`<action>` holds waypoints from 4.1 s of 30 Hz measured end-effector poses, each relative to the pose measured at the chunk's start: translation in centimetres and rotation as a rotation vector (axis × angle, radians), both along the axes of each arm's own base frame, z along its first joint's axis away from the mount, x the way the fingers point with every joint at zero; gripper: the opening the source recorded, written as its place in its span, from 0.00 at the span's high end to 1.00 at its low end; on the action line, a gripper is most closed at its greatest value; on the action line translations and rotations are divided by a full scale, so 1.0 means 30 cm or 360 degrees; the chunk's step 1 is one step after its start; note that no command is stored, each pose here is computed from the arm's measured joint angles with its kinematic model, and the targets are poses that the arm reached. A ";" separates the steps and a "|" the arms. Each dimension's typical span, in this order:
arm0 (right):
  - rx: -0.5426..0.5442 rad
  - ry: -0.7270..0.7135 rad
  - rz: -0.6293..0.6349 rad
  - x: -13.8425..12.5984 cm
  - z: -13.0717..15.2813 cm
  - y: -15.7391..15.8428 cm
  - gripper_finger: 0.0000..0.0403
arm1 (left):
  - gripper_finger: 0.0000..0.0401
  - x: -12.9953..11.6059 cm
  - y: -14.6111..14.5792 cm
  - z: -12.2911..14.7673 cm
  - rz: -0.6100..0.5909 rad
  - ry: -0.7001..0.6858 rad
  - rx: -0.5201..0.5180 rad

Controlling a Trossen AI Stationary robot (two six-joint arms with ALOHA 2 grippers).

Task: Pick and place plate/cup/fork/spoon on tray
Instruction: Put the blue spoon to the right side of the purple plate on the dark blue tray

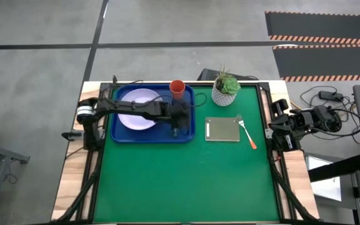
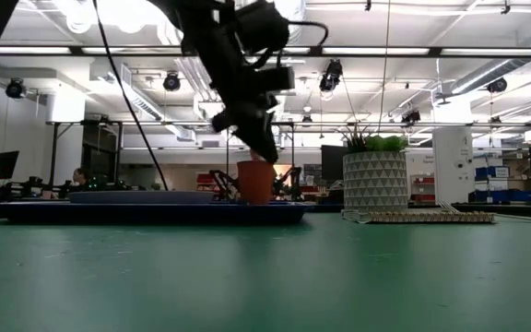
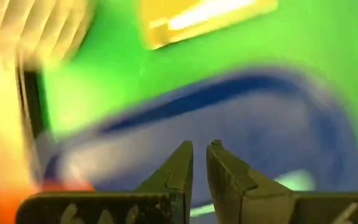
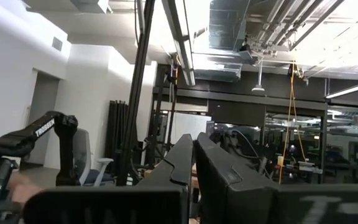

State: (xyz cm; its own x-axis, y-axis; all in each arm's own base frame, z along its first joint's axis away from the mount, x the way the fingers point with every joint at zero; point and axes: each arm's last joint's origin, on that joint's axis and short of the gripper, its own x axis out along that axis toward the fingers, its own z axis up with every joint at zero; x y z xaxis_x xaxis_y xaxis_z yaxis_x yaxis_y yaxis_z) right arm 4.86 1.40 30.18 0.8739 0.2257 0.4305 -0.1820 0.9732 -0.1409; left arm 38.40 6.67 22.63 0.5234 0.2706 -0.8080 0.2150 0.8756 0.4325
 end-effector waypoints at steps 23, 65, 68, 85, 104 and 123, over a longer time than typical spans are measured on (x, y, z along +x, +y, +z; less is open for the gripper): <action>0.0082 0.0008 0.0040 -0.001 0.002 0.000 0.98 | 0.99 -0.044 -0.046 -0.149 0.1895 -0.0550 -0.0688; 0.0086 0.0008 0.0042 -0.001 0.002 0.000 0.98 | 1.00 -0.053 -0.138 -0.245 0.1869 -0.0585 -0.0741; 0.0086 0.0008 0.0042 -0.001 0.002 0.000 0.98 | 1.00 -0.043 -0.149 -0.235 0.1827 -0.0612 -0.0752; 0.0086 0.0008 0.0042 -0.001 0.002 0.000 0.98 | 1.00 0.024 -0.241 -0.190 0.1280 -0.0722 -0.0686; 0.0086 0.0008 0.0041 -0.001 0.002 0.000 0.98 | 1.00 -0.038 -0.234 -0.284 0.1478 -0.0621 -0.0491; 0.0086 0.0009 0.0041 -0.001 0.002 0.000 0.98 | 1.00 -0.074 -0.228 -0.325 0.1550 -0.0596 -0.0494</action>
State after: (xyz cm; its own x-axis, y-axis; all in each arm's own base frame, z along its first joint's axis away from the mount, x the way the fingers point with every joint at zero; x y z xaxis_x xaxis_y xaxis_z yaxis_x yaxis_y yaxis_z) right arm 4.82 1.39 30.25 0.8705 0.2248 0.4378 -0.2077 0.9743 -0.0873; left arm 36.18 -0.19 12.89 0.4221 0.5143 -0.7466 -0.7298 0.6813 0.0567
